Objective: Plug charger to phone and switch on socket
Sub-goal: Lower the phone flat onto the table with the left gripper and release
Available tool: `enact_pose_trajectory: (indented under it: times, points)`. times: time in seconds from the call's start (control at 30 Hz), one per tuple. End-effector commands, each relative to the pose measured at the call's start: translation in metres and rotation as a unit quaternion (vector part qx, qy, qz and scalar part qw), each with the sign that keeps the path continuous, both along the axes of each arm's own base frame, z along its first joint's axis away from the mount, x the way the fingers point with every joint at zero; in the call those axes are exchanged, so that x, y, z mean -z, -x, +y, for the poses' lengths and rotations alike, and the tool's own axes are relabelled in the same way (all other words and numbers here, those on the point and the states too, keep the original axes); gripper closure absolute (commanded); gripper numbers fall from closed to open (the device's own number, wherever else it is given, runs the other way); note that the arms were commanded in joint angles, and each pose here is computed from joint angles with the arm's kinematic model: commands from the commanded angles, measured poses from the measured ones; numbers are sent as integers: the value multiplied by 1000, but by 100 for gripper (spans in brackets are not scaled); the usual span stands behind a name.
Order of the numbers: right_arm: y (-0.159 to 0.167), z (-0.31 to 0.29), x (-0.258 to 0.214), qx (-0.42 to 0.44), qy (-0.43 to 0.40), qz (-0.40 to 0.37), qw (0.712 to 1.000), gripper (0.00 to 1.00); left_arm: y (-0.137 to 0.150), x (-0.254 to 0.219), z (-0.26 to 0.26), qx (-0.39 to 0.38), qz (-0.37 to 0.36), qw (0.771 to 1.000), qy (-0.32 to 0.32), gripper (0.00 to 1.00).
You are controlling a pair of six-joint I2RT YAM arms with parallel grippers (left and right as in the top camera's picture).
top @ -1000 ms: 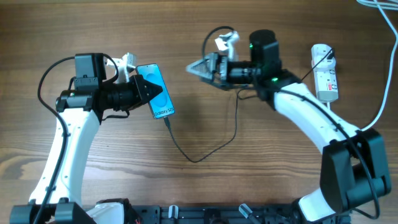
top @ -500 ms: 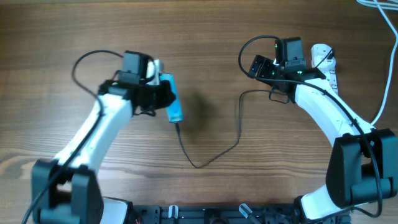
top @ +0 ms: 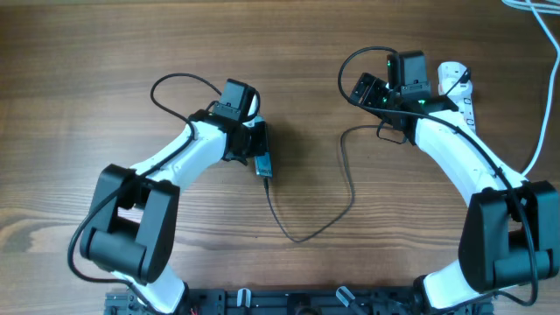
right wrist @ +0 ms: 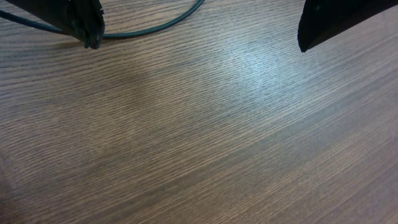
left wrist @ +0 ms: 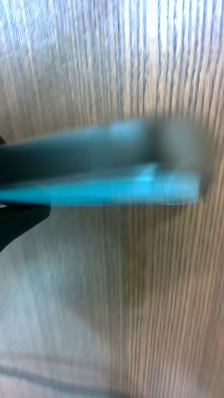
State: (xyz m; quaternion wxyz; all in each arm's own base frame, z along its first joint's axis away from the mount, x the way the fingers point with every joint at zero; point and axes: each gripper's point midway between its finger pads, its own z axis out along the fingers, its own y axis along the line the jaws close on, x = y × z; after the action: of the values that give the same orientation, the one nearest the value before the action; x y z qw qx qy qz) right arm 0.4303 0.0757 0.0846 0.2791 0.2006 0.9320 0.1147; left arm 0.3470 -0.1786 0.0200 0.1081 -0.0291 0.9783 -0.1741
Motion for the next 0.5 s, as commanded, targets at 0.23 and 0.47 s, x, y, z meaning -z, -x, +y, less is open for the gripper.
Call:
enact_pose_trajectory:
  times: [0.23, 0.47]
  points:
    - [-2, 0, -3, 5, -3, -5, 1000, 0, -3, 31, 5, -2, 11, 999, -30, 77]
    - [-2, 0, -3, 5, -3, -5, 1000, 0, -2, 31, 5, -2, 12, 999, -30, 64]
